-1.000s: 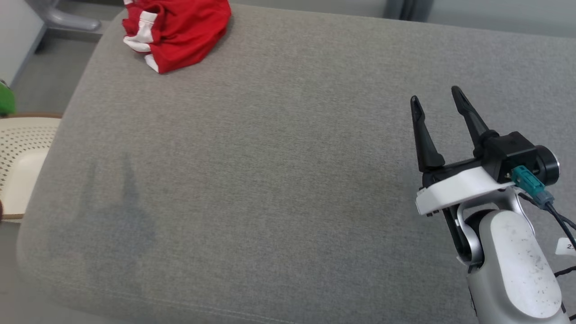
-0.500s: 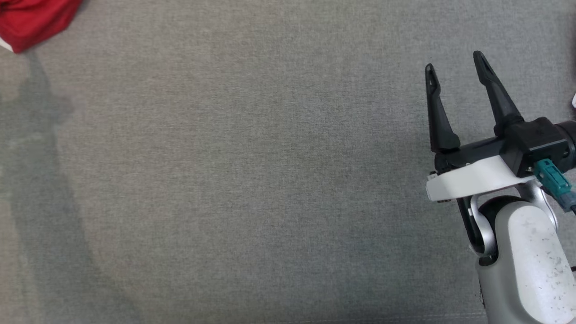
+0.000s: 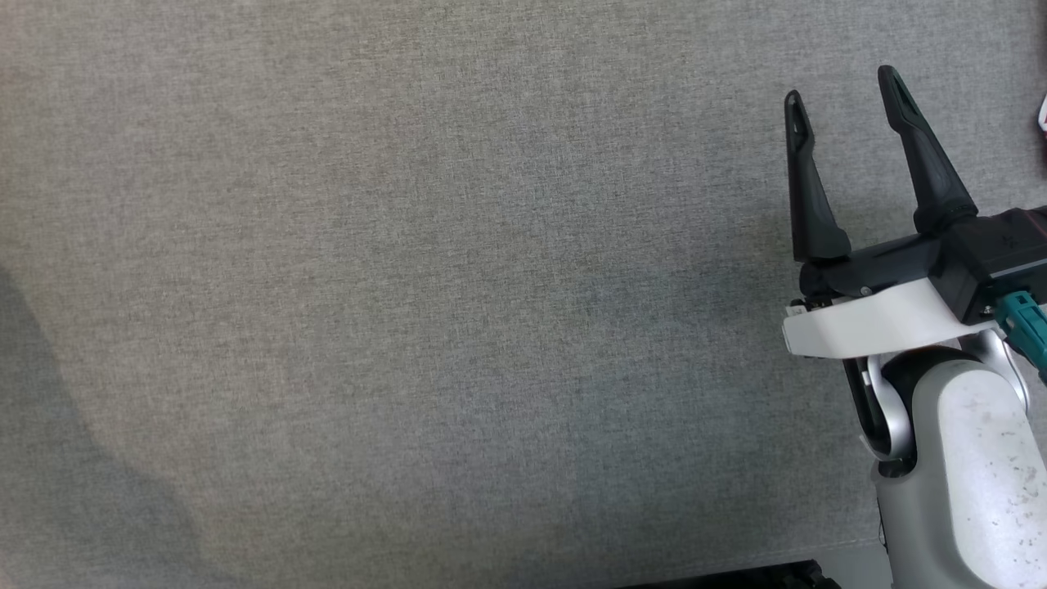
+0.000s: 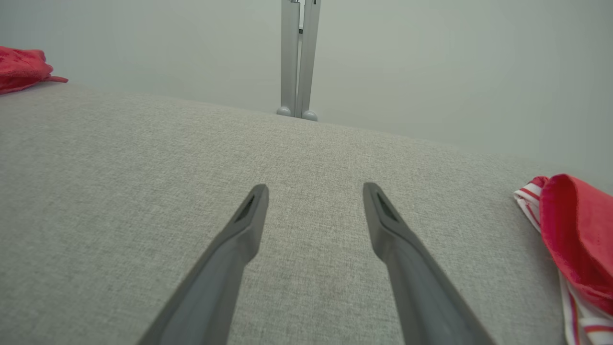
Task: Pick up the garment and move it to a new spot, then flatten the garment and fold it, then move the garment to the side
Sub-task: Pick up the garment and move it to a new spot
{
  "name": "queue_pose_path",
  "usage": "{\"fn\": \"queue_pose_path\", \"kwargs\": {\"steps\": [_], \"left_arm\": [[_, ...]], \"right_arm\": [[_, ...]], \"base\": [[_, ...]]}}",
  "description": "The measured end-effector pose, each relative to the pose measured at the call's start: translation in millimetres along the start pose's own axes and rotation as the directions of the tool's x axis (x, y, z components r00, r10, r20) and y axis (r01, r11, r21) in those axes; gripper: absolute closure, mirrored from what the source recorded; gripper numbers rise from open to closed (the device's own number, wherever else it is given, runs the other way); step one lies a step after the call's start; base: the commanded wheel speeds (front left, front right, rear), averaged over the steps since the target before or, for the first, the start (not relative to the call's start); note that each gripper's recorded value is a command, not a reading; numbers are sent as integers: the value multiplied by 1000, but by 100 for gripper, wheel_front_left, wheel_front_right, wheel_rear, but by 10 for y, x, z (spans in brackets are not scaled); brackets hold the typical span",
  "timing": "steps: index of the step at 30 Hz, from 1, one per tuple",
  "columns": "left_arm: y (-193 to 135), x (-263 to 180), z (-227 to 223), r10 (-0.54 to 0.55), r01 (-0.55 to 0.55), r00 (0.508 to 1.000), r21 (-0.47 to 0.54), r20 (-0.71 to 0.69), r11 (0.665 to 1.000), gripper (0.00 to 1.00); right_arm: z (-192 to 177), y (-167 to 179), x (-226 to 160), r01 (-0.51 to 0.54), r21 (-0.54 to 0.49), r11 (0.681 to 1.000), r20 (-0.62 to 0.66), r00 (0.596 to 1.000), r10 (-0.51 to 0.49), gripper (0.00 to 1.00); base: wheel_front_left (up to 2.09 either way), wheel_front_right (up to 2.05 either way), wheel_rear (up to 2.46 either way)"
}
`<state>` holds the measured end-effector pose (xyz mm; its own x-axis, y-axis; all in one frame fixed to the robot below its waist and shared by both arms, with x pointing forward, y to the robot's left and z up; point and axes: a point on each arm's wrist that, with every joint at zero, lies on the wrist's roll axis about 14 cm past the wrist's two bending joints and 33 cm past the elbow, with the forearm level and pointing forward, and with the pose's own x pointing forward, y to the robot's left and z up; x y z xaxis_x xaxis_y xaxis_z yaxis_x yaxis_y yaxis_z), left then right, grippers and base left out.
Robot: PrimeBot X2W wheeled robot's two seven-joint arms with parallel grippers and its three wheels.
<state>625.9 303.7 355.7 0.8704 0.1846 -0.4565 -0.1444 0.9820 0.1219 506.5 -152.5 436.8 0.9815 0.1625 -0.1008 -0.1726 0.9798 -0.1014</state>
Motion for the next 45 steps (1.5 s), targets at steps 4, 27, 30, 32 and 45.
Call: {"fn": "queue_pose_path", "kwargs": {"steps": [4,27,30,32,45], "left_arm": [[-14,-31,22,2,-2,1000,4,23,1000,100],[-1293,-1441,1943,-428,364,799,226,423,903,100],[-1822,-1956,2133,-555,489,698,265,452,831,100],[-2054,-2253,2255,-610,551,635,276,474,788,100],[-2979,-3088,1506,-739,813,515,26,434,582,100]], "right_arm": [[62,17,13,-5,0,1000,20,1000,5,0],[673,-147,-748,61,113,992,148,986,-78,0],[783,-229,-957,90,128,988,175,978,-111,0],[847,-265,-1056,102,136,985,194,973,-127,0],[819,-398,-1312,149,185,971,203,961,-186,0]], "base": [[0,0,0],[0,0,0],[0,0,0],[0,0,0],[0,0,0]]}}
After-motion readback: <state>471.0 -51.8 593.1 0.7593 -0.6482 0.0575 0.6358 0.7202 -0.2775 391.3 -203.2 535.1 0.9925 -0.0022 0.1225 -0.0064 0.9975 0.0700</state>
